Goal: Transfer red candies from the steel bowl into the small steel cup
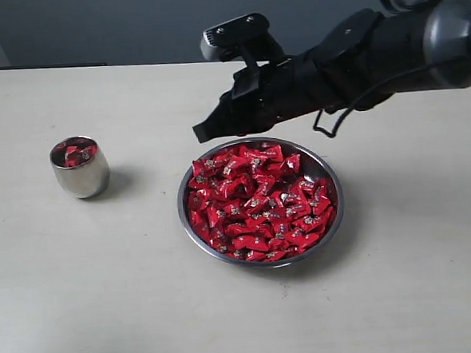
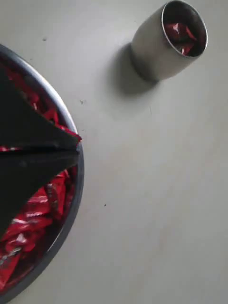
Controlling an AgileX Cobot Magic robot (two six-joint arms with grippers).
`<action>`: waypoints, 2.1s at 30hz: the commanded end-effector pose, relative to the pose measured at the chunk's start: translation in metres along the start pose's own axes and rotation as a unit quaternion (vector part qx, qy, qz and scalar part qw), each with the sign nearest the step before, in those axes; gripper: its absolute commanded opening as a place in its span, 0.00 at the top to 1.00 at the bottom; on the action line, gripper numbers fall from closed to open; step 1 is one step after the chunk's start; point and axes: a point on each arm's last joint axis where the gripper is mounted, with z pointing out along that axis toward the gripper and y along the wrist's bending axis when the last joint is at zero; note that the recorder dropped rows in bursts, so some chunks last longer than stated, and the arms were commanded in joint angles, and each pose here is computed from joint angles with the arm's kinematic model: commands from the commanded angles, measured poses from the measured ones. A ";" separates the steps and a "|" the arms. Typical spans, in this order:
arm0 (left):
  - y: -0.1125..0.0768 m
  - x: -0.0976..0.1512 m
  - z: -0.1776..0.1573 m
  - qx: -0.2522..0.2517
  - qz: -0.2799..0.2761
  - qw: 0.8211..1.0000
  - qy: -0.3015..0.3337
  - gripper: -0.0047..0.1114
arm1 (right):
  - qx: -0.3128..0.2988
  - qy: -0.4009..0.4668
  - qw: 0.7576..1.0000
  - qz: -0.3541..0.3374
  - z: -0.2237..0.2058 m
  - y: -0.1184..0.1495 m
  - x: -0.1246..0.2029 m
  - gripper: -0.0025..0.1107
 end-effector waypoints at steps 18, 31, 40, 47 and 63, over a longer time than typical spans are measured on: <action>0.000 0.001 0.000 0.000 -0.002 1.000 -0.001 0.96 | 0.052 0.041 0.997 0.035 -0.047 0.002 0.073 0.98; 0.000 0.001 0.000 0.000 -0.002 1.000 -0.001 0.96 | 0.036 0.076 0.995 0.050 -0.016 -0.002 0.081 0.98; 0.000 0.001 0.000 0.000 -0.002 1.000 -0.001 0.96 | 0.028 0.090 0.990 0.109 -0.005 -0.003 0.085 0.98; 0.000 0.001 0.000 0.000 -0.002 1.000 -0.001 0.96 | 0.042 0.087 0.987 0.130 -0.005 -0.005 0.085 0.98; 0.000 0.001 0.000 0.000 -0.002 1.000 -0.001 0.96 | 0.046 0.070 0.992 0.093 -0.013 -0.005 0.062 0.98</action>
